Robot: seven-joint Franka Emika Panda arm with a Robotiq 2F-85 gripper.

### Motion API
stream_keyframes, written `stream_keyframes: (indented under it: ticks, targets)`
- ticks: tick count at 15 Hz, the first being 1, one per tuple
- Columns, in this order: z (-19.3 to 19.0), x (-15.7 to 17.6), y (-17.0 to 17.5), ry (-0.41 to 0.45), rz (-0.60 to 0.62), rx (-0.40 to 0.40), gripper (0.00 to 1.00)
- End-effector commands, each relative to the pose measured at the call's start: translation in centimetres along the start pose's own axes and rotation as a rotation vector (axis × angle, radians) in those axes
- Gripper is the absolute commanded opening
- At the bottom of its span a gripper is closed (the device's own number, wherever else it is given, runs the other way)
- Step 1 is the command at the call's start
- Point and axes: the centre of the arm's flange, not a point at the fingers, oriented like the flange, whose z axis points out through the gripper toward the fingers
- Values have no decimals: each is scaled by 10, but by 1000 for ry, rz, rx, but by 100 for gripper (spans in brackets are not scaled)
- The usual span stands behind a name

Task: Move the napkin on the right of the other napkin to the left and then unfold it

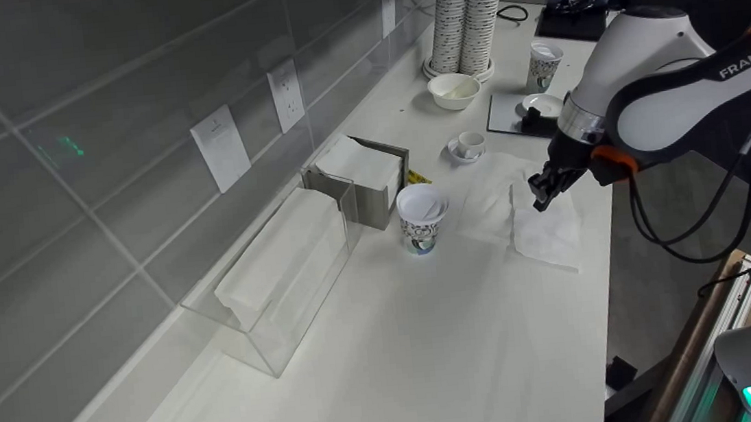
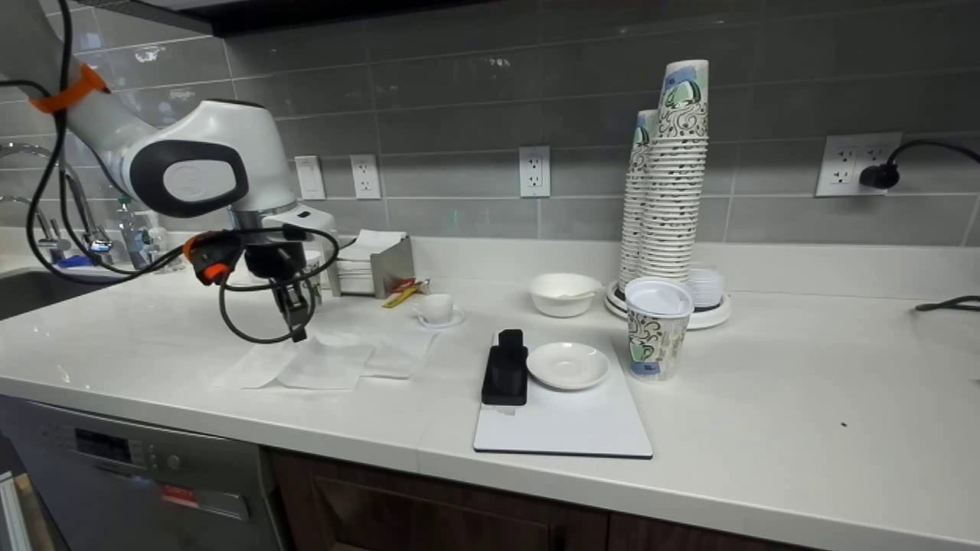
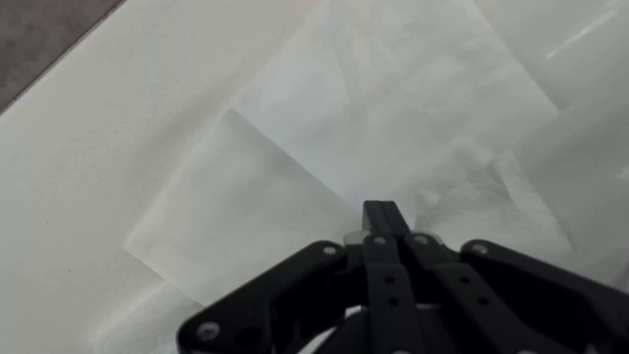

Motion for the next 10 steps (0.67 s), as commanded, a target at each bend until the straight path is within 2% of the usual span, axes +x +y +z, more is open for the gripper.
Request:
stream_keyframes:
  ticks: [1,10]
  targets:
    - [1,-5,-2,35,104,1,0]
    - [20,7,5,16,244,-53,0]
